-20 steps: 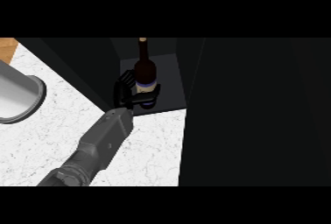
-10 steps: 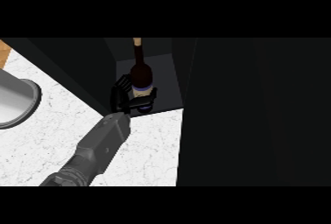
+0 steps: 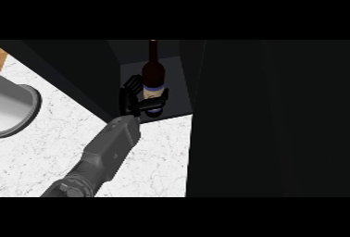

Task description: Pick up the wine, place it into the cabinet and close the cabinet

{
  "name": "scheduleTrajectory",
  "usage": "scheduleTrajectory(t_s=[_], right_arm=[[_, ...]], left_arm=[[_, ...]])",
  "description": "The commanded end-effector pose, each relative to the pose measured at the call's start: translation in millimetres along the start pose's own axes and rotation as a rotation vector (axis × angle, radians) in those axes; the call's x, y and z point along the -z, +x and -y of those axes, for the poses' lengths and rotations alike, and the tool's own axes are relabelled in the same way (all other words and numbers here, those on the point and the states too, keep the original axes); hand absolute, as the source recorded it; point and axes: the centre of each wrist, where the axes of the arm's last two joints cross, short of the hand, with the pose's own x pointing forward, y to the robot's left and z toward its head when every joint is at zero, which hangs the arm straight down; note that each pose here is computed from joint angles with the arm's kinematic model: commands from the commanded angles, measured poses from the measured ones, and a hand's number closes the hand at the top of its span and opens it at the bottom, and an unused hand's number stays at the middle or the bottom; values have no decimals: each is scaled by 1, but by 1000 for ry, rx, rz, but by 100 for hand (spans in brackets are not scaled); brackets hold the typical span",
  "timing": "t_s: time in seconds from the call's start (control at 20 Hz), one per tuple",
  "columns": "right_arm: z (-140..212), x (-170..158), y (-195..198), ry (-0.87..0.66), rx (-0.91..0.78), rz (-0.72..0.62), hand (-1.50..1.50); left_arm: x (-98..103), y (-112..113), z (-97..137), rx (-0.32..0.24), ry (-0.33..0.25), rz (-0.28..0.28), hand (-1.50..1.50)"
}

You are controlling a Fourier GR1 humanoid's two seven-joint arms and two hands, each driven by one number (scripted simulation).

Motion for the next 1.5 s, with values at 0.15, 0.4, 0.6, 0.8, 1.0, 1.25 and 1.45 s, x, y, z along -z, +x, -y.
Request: scheduleTrajectory(t_s=[0.15,0.4,0.6,0.8,1.0,1.25,1.45], right_arm=[[8,-4,1,-15,-2,1,-150],[4,-5,-3,-5,-7,23,-150],[9,-10,-5,-21,6,8,-150],[7,-12,-4,-26,-7,7,-150],[16,-7,-5,-36,-15,9,-150],[13,-12,-4,-53,-23,26,-150],[14,-8,-4,-38,-29,2,-150]], left_arm=[[7,13,12,-3,8,37,150],[21,41,33,-2,23,18,150],[25,50,41,23,21,50,150],[33,69,54,14,22,31,150],[32,67,52,10,31,-3,150],[35,68,50,-3,47,-44,150],[40,70,41,92,68,-9,150]])
